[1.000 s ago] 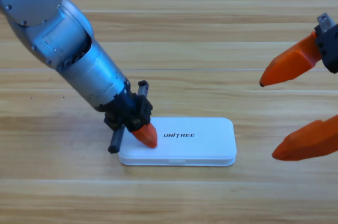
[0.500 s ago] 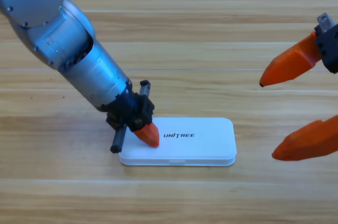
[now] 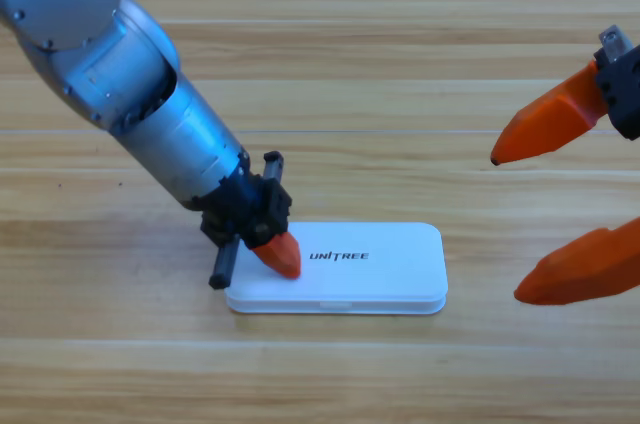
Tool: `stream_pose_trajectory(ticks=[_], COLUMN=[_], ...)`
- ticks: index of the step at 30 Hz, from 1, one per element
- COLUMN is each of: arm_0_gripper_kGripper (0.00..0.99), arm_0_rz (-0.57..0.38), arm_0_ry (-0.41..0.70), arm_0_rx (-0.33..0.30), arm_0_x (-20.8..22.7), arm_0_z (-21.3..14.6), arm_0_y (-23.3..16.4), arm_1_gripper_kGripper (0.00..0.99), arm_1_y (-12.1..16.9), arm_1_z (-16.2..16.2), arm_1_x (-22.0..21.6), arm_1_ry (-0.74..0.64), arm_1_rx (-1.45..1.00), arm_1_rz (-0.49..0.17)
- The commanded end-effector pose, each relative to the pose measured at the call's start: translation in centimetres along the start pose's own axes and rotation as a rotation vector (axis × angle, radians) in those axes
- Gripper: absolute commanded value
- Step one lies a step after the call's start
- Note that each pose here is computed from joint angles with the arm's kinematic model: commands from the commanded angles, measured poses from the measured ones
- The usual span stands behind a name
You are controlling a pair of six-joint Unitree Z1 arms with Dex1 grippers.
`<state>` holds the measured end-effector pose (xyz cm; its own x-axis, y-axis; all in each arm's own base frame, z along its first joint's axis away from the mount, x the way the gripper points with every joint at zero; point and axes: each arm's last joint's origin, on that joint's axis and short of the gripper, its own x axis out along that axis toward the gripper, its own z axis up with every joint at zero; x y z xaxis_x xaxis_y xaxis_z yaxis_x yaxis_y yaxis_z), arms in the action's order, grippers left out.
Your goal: Clean up eraser and pencils
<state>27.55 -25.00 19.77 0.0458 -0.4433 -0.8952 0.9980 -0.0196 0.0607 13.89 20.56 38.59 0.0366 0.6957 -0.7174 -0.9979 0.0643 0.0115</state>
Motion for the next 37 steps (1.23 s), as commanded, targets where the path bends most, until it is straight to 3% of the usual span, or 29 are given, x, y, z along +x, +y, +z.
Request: stream_pose_trajectory(ticks=[1, 3, 6, 7, 8, 17, 21, 25, 29, 37], arm_0_gripper_kGripper=[0.000, 0.055, 0.781, 0.891, 0.923, 0.990, 0.990, 0.990, 0.990, 0.990], arm_0_rz=[-0.026, -0.013, 0.016, 0.028, 0.042, 0.105, 0.074, -0.023, -0.045, -0.078], arm_0_ry=[0.030, 0.024, 0.024, 0.022, 0.014, -0.089, -0.188, -0.298, -0.345, -0.308], arm_0_rx=[0.006, 0.010, 0.011, 0.014, 0.017, 0.053, 0.095, 0.157, 0.207, 0.183], arm_0_x=[-1.7, -3.5, -6.5, -7.6, -8.6, -18.4, -20.8, -21.2, -21.1, -19.8], arm_0_z=[1.5, 2.5, 3.5, 3.8, 4.1, 5.8, 5.9, 6.8, 7.2, 6.6], arm_0_y=[-0.6, -0.4, 0.0, 0.0, -0.1, -3.1, -5.6, -7.6, -9.2, -9.5], arm_1_gripper_kGripper=[0.988, 0.988, 0.988, 0.988, 0.988, 0.988, 0.988, 0.988, 0.988, 0.988], arm_1_y=[-1.5, -1.5, -1.5, -1.5, -1.5, -1.5, -1.5, -1.5, -1.5, -1.5], arm_1_z=[-0.5, -0.5, -0.5, -0.5, -0.5, -0.5, -0.5, -0.5, -0.5, -0.5], arm_1_x=[2.1, 2.1, 2.1, 2.1, 2.1, 2.1, 2.1, 2.1, 2.2, 2.2], arm_1_ry=[0.036, 0.036, 0.038, 0.038, 0.038, 0.038, 0.038, 0.038, 0.039, 0.039], arm_1_rx=[0.048, 0.048, 0.049, 0.049, 0.049, 0.049, 0.049, 0.049, 0.050, 0.050], arm_1_rz=[0.013, 0.013, 0.014, 0.014, 0.014, 0.014, 0.014, 0.014, 0.015, 0.015])
